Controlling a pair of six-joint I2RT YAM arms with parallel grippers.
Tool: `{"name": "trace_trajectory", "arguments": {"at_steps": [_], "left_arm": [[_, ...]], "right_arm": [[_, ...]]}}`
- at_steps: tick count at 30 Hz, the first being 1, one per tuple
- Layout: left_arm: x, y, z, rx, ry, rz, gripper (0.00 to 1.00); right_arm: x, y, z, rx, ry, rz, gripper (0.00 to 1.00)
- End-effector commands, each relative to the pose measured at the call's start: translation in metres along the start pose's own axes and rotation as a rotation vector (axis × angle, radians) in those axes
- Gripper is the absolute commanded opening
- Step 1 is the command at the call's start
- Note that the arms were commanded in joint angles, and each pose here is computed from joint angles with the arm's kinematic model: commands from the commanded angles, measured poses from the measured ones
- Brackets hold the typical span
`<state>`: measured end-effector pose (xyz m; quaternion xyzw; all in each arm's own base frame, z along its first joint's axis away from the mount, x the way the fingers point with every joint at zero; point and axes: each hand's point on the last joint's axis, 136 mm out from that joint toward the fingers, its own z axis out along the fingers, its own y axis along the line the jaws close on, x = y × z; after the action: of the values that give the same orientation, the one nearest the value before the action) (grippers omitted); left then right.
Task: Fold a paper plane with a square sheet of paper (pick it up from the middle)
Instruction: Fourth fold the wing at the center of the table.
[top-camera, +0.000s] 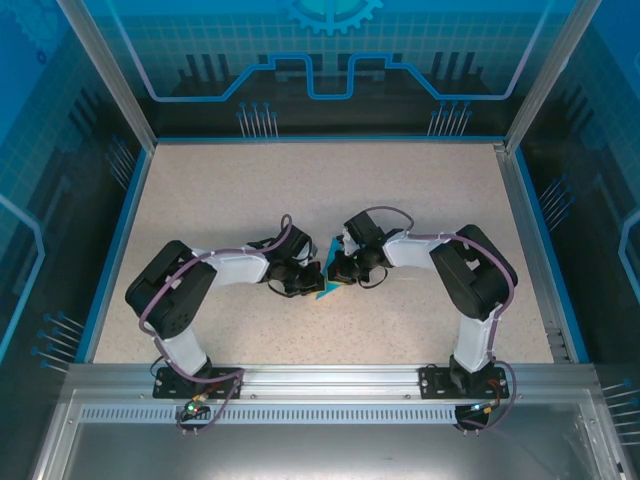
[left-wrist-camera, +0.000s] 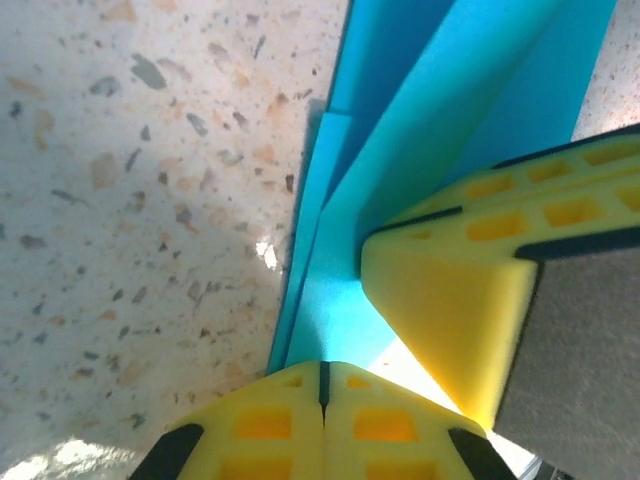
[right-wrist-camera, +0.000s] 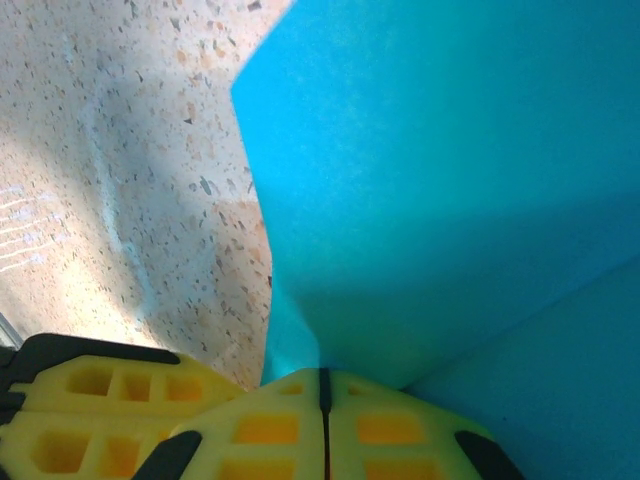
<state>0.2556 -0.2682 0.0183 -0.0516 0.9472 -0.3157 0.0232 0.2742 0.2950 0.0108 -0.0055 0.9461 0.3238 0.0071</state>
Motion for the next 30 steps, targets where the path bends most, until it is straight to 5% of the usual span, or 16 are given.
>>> {"name": "trace_trajectory", "arguments": {"at_steps": [1,30], "left_arm": [[0.009,-0.004,-0.008,0.012,0.017,-0.005,0.05],[0.054,0.054,-0.010,-0.191,0.165,-0.048,0.02]], "right_arm": [[0.010,-0.030,0.010,0.099,0.035,0.068,0.06],[0.012,-0.049,0.012,0.159,0.059,0.116,0.05]]}}
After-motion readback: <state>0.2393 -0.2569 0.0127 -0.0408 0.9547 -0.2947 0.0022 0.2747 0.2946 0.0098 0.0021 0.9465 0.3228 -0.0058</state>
